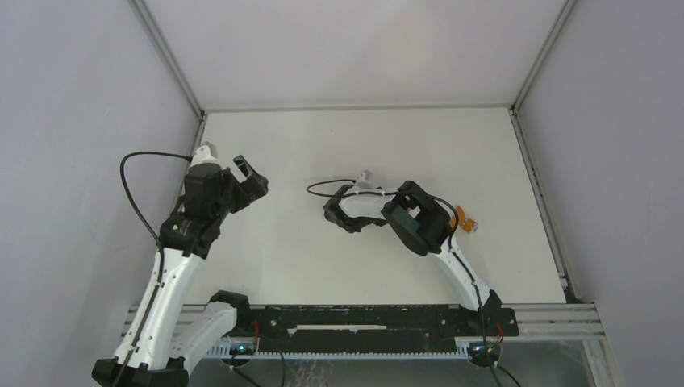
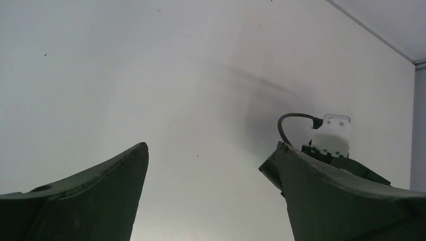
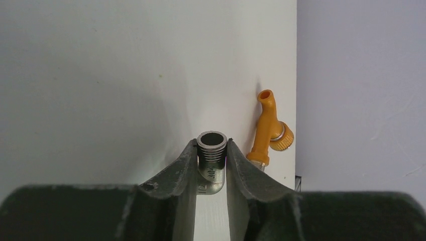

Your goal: Install the water faucets

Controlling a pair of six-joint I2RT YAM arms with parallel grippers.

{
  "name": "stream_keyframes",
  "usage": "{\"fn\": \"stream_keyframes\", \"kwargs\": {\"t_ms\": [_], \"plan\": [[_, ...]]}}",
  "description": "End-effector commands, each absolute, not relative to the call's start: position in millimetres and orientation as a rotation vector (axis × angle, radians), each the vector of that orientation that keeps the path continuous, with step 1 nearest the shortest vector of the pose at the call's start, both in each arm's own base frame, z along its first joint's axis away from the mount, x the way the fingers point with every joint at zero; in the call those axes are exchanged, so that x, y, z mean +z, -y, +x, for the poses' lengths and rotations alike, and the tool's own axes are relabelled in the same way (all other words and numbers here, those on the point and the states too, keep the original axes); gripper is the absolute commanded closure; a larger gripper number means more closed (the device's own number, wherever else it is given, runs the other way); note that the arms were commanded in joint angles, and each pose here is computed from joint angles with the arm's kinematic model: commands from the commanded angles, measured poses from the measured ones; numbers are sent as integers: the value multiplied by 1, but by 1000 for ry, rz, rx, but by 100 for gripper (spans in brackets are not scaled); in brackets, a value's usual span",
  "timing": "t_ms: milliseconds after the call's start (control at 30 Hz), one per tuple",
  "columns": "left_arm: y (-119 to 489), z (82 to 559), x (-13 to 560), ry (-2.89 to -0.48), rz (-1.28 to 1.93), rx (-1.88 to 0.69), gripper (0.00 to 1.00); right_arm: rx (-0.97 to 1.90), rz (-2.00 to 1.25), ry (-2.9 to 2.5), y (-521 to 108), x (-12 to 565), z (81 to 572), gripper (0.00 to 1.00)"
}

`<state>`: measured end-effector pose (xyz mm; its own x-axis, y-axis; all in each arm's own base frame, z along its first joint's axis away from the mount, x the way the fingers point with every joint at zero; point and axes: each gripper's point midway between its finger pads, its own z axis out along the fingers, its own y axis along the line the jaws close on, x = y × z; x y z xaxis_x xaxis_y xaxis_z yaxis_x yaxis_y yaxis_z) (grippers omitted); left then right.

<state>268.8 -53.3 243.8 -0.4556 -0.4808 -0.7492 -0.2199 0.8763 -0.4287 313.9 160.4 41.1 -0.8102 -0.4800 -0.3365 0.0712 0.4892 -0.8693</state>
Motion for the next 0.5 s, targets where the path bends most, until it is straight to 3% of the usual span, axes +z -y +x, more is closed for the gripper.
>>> {"fn": "stream_keyframes", "kwargs": {"t_ms": [0,300,467], "plan": [[56,272,247,-2035,-508,-365,0,-1179,-302,-2228,-182,44,318,68],[56,272,247,-2034,-504,-366,0,-1083,-308,-2267,-196,49,317,58],[57,272,248,-2032,-501,-372,0,-1009,-285,-2301,-202,59,317,45]]}}
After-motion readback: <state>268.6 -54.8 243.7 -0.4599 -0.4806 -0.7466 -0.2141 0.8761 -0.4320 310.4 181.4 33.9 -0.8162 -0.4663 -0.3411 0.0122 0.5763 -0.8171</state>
